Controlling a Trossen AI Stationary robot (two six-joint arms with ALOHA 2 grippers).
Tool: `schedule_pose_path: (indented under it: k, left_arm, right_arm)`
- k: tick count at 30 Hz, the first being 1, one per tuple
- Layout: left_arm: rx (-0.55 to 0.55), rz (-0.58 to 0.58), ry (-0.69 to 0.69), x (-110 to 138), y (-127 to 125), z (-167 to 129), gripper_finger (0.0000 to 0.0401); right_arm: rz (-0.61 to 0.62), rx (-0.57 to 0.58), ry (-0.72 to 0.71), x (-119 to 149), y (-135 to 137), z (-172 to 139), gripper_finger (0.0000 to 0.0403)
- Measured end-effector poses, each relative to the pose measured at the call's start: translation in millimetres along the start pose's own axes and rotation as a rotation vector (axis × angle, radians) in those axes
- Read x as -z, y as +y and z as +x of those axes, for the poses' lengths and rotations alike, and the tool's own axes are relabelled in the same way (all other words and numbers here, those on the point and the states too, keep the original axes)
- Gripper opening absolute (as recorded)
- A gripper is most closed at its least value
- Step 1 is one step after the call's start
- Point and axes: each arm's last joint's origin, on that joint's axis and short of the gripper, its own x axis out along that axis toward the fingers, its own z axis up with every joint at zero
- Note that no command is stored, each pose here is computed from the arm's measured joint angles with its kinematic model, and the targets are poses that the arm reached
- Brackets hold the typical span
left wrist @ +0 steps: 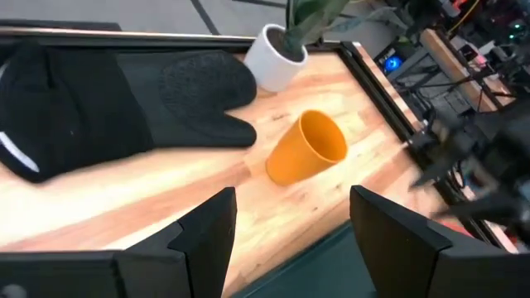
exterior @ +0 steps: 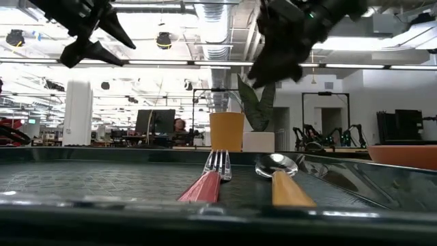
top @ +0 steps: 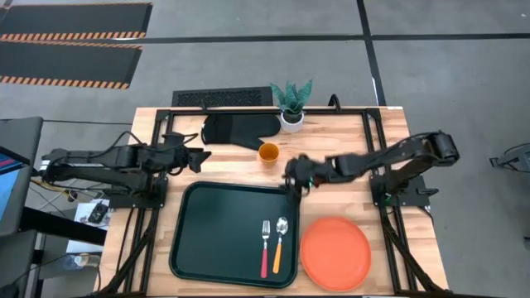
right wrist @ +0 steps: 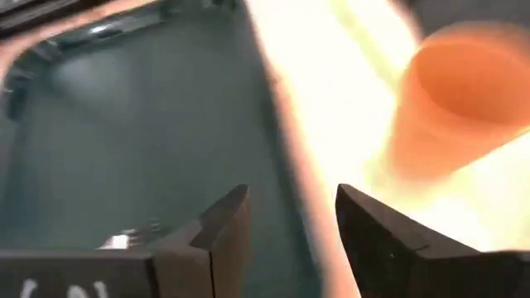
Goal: Pick and place plate/cup/fork/spoon on tray
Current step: Put the orange cup on the top left of the serving tray
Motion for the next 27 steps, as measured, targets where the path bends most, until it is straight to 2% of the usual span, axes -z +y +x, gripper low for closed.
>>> schedule_pose_path:
  k: [7, 12, 17, 22, 27]
  left_arm:
    - [0.053, -0.001, -0.03, -4, -5, -1, 0.0219]
    - [0.065, -0.006, -0.034, -5, -4, -3, 0.0219]
    - [0.097, -0.027, -0.062, -8, -2, -12, 0.0219]
    - [0.129, -0.061, -0.117, -14, 3, -24, 0.0219]
    - [0.143, -0.083, -0.162, -17, 8, -34, 0.0219]
  right_arm:
    - [-0.293, 0.129, -0.015, -61, -32, -15, 0.0237]
    - [-0.405, 0.086, 0.009, -82, -50, 3, 0.0245]
    - [-0.425, 0.041, 0.088, -85, -60, 34, 0.0245]
    - [-0.44, 0.016, 0.128, -84, -58, 61, 0.0245]
    - [-0.436, 0.034, 0.218, -70, -63, 82, 0.0244]
